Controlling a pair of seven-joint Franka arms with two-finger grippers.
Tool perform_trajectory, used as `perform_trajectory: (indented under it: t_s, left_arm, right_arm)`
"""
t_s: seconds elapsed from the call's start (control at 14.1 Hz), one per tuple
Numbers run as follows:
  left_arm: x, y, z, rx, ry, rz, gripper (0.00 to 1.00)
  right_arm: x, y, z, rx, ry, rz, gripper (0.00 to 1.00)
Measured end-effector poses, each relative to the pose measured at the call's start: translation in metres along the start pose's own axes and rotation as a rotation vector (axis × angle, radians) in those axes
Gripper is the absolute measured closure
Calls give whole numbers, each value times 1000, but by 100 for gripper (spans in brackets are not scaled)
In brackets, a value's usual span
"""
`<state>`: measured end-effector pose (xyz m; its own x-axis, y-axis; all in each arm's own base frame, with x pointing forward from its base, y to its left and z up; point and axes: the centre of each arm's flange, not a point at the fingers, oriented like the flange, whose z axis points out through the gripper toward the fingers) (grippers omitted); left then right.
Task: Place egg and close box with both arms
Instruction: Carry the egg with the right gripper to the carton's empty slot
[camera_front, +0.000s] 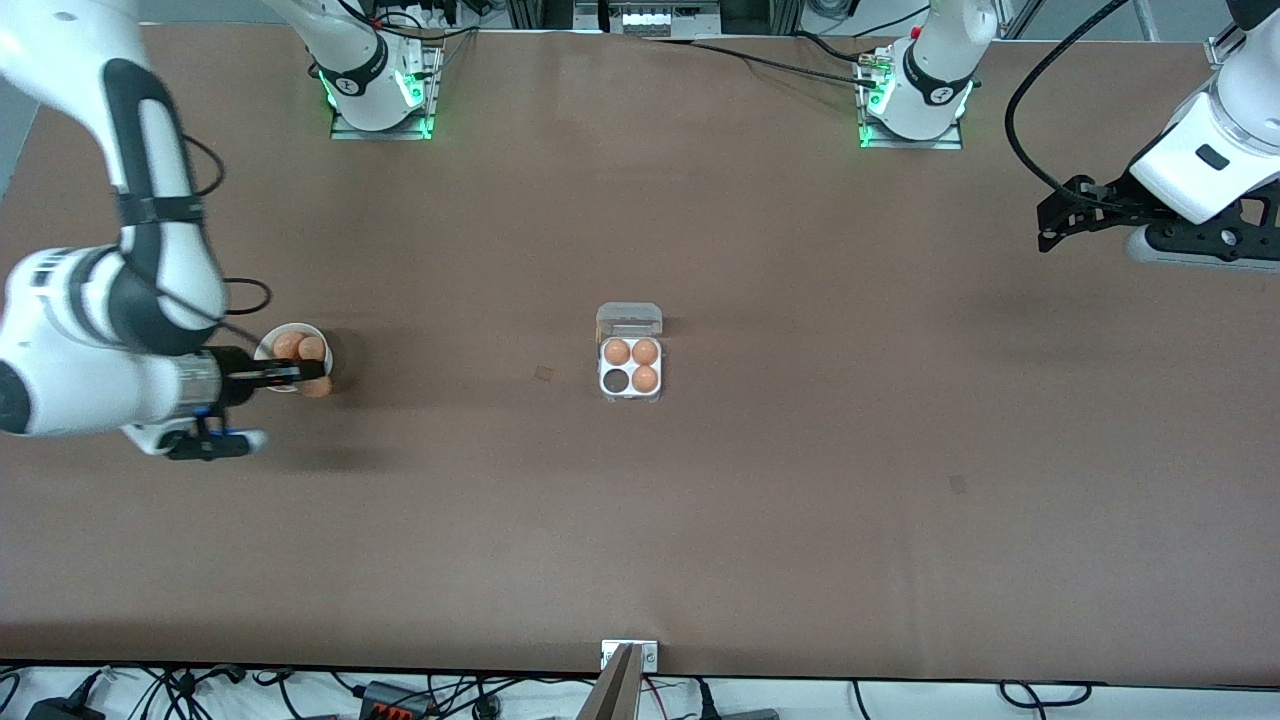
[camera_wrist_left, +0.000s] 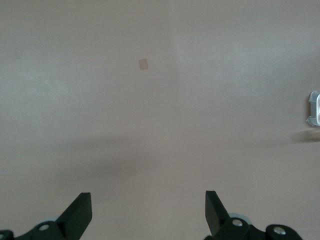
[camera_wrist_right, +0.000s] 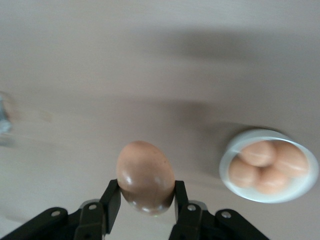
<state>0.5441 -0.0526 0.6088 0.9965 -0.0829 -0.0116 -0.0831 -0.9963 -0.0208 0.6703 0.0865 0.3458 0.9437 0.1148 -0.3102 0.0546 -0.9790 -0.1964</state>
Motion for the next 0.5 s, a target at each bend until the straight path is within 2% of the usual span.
perform_trajectory:
  t_s: [0.21, 0.5]
  left_arm:
    - [0, 0, 0, 0, 0, 0, 0]
    - [0, 0, 0, 0, 0, 0, 0]
  right_arm:
    - [9, -99, 23, -47, 25, -77, 52]
    - [29, -177, 57, -77, 43, -92, 52]
